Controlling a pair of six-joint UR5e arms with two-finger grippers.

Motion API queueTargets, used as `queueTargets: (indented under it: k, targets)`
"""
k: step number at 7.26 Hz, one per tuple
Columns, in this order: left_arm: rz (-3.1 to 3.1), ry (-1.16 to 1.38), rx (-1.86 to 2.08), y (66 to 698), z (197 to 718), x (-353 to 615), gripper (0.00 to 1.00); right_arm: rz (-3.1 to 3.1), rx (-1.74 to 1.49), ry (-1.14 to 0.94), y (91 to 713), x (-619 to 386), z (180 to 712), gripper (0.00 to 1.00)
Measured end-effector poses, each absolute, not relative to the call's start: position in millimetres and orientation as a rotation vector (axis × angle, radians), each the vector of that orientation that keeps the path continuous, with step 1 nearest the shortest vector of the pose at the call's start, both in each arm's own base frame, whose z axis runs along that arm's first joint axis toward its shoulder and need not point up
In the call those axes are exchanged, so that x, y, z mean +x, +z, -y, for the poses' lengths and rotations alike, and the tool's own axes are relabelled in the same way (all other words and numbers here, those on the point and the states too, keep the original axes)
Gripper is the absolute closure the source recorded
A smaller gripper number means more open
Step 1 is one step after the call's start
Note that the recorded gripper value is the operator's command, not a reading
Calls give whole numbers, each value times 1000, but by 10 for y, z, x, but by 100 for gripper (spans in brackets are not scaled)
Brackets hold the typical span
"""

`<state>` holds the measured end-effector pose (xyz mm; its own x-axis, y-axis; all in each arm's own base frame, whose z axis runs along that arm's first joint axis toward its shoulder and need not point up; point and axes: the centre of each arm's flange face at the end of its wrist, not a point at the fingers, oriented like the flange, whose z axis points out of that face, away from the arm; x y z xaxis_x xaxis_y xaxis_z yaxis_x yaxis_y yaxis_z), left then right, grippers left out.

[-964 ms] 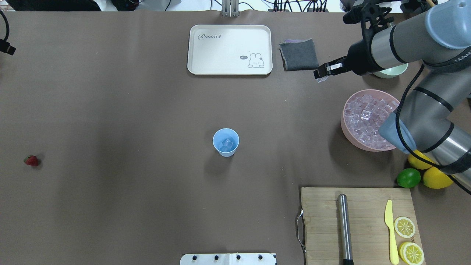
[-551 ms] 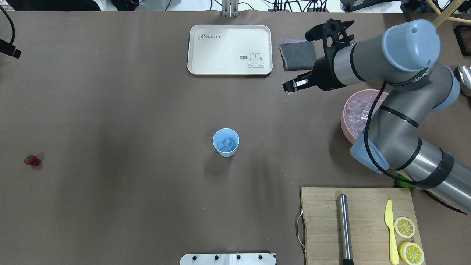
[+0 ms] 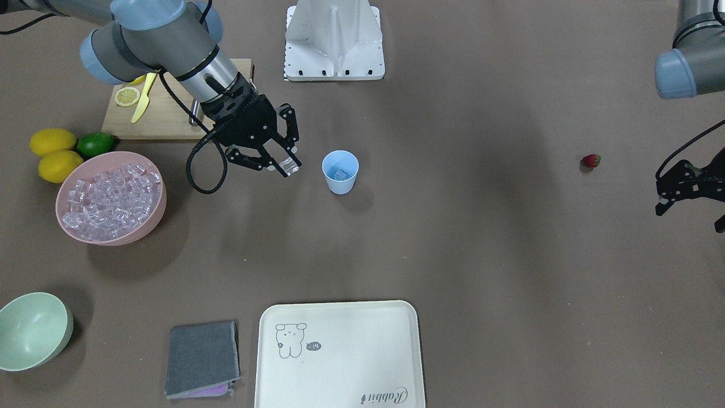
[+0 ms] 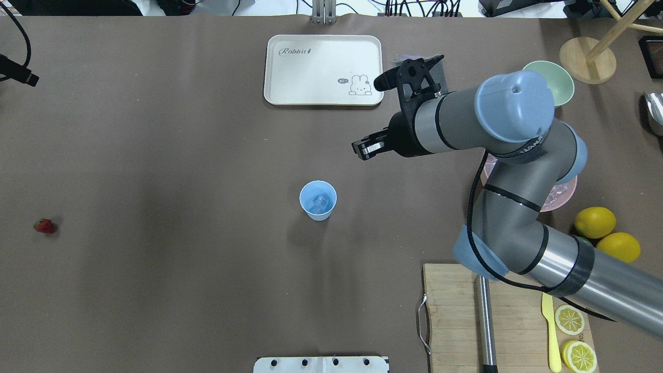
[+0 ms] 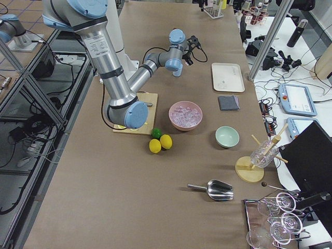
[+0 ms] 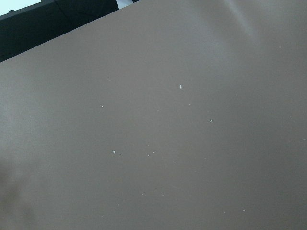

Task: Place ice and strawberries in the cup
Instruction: 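Carry the ice cube with the right gripper over the blue cup, then lower the right gripper into the cup and open it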

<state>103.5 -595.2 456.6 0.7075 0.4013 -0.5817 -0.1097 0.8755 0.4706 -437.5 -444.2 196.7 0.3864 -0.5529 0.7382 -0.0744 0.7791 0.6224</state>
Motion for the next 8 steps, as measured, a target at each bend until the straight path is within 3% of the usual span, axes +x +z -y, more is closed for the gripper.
queueTargets:
  k: [3,8]
  targets:
    - [-744,277,415,4556,5928,1083,2,1160,666,-355,1761,-4779,4142,100]
    - [-754,269,401,4545,5902,1193,2,1121,656,-364,1749,-5296,4152,100]
